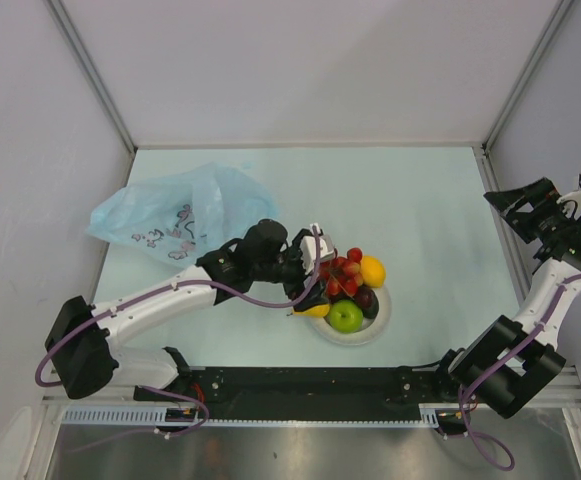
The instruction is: Take the fake fruits out of the plastic bag
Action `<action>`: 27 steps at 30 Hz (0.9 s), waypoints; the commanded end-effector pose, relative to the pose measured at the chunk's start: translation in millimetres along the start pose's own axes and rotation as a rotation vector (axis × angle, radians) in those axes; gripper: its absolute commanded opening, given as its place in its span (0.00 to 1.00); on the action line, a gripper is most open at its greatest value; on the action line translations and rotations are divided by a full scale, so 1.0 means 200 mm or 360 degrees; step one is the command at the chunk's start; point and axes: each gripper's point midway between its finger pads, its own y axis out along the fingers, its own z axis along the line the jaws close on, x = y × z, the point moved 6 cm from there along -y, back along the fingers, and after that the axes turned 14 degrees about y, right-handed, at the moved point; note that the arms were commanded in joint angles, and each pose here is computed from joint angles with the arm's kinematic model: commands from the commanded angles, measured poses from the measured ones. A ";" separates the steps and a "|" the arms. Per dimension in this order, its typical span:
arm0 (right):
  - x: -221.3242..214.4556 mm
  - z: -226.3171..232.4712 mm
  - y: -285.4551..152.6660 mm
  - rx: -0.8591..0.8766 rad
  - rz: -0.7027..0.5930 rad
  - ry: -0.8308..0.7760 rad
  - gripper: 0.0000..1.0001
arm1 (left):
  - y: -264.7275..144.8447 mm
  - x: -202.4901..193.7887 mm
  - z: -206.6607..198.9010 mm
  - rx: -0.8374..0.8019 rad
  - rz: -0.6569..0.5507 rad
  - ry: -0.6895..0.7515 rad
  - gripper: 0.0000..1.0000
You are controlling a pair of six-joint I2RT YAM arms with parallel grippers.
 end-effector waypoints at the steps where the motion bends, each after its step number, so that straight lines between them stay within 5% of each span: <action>1: 0.03 0.03 0.00 0.0063 -0.0014 -0.0064 1.00 | -0.08 0.03 0.01 0.0047 0.0064 0.0088 1.00; 11: 0.02 0.08 0.09 0.0018 0.0050 -0.0212 1.00 | -0.42 -0.17 0.11 0.0325 0.0220 0.0089 1.00; 18: -0.06 0.16 0.16 -0.0653 -0.0167 -0.0863 1.00 | -0.81 -0.16 0.56 0.1183 0.0263 -0.0054 1.00; 27: -0.31 0.22 0.23 -0.0540 0.0167 -0.1010 1.00 | -1.10 -0.10 0.73 0.1571 0.0213 -0.0107 1.00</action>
